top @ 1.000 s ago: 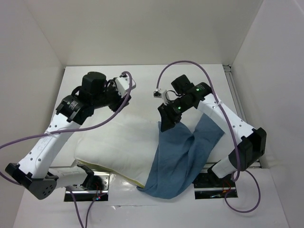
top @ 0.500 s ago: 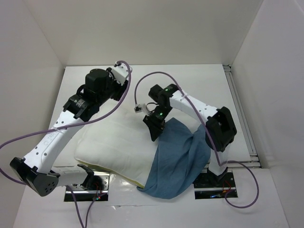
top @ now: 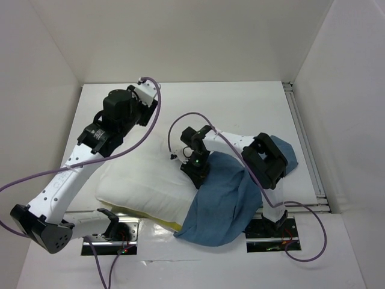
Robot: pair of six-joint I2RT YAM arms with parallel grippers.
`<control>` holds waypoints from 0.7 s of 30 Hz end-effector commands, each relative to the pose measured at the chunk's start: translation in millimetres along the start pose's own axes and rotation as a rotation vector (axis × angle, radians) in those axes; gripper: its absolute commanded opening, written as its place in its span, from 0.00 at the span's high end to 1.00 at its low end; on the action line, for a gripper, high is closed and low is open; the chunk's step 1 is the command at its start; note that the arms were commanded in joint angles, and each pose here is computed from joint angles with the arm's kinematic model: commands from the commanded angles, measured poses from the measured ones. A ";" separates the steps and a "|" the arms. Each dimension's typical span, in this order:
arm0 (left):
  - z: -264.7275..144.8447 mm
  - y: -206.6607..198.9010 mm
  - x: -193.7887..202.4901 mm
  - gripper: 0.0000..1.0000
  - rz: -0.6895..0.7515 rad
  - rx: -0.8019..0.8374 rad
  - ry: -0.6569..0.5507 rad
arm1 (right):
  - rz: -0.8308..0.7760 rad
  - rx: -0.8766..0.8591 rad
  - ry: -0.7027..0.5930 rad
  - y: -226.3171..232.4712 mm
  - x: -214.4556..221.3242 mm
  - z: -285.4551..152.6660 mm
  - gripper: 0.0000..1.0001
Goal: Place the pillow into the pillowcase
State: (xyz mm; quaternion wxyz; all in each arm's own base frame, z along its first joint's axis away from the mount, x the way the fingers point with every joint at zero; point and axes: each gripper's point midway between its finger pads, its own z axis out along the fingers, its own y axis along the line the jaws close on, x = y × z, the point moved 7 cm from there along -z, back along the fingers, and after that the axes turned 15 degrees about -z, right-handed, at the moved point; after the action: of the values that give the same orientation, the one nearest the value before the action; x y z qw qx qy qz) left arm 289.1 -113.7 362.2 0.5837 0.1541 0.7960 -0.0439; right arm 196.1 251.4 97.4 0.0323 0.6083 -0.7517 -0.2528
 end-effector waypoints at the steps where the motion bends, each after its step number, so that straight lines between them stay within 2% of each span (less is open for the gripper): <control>1: -6.3 11.2 -11.9 0.38 -0.012 -0.046 -0.088 | -0.035 0.515 0.090 -96.0 -3.1 10.0 0.71; 6: -1.5 11.8 -5.0 0.38 -0.024 -0.045 -0.080 | -0.113 0.772 -0.025 -154.7 -64.2 -26.8 0.71; 11: 7.6 22.0 2.1 0.38 -0.054 -0.068 -0.057 | -0.242 0.896 -0.151 -189.0 -126.2 -52.7 0.71; 13: 17.0 26.6 8.7 0.38 -0.088 -0.082 -0.030 | -0.279 0.932 -0.153 -200.6 -136.2 -53.3 0.71; 14: 18.7 26.2 6.7 0.38 -0.097 -0.082 -0.031 | -0.295 0.977 -0.186 -200.9 -148.0 -68.8 0.69; 18: 34.8 37.9 11.3 0.37 -0.157 -0.103 0.006 | -0.280 1.038 -0.190 -197.0 -142.4 -87.8 0.65; 21: 50.1 47.6 20.8 0.26 -0.192 -0.109 0.046 | -0.191 1.043 -0.248 -176.3 -124.5 -119.3 0.61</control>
State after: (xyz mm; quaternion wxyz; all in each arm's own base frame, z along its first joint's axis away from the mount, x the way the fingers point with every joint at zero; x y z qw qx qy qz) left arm 330.2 -77.5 322.2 0.5532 0.0714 0.8297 -0.0236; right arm 429.8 332.7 126.0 -0.3687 0.6119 -0.6974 0.0577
